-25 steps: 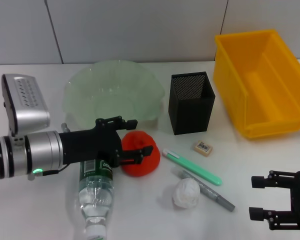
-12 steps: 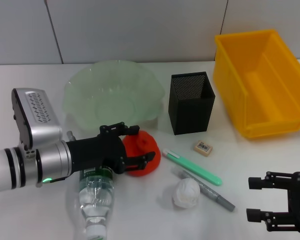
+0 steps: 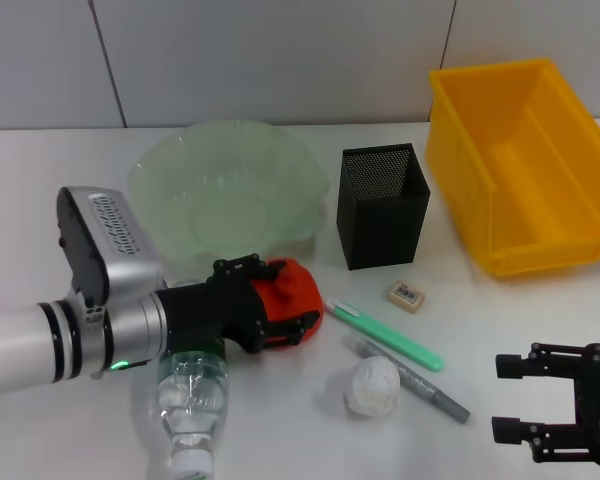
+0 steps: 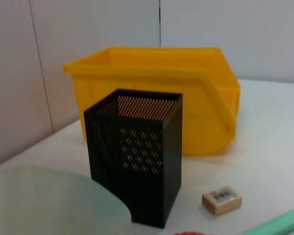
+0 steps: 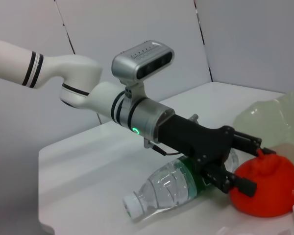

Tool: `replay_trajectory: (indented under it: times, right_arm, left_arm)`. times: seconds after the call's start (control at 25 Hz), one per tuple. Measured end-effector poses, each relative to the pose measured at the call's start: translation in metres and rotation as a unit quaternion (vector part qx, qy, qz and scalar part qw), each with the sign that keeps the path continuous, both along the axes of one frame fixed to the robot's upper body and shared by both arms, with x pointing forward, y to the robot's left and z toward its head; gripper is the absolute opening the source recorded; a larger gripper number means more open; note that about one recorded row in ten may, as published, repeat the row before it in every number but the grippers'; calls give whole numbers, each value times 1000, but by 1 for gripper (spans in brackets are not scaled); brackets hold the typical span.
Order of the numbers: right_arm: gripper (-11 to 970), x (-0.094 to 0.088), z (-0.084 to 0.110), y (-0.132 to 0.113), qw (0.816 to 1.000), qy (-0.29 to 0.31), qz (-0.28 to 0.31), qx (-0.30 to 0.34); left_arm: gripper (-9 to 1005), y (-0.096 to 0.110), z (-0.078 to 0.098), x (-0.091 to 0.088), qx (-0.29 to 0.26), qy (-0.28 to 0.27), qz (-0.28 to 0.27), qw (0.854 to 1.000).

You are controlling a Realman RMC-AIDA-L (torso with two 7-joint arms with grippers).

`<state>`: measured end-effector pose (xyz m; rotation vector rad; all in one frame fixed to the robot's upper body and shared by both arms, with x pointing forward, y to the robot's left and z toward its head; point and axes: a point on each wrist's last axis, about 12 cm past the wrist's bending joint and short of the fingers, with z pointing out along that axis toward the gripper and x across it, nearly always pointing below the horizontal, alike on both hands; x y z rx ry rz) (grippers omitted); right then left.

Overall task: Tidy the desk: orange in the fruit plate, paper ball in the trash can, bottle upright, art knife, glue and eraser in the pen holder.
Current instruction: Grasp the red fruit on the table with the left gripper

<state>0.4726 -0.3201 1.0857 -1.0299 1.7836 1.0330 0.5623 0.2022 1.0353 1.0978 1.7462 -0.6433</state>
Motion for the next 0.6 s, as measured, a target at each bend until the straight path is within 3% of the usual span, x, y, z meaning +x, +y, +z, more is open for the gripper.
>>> replay_trajectory:
  times: [0.32, 0.6]
  right_arm:
    - [724, 0, 0, -1, 1000, 0, -4, 1]
    - [722, 1, 0, 0, 1000, -2, -3, 0]
  left_arm:
    - [756, -3, 9, 1, -22, 4, -6, 1000]
    - [474, 4, 13, -10, -54, 5, -19, 998]
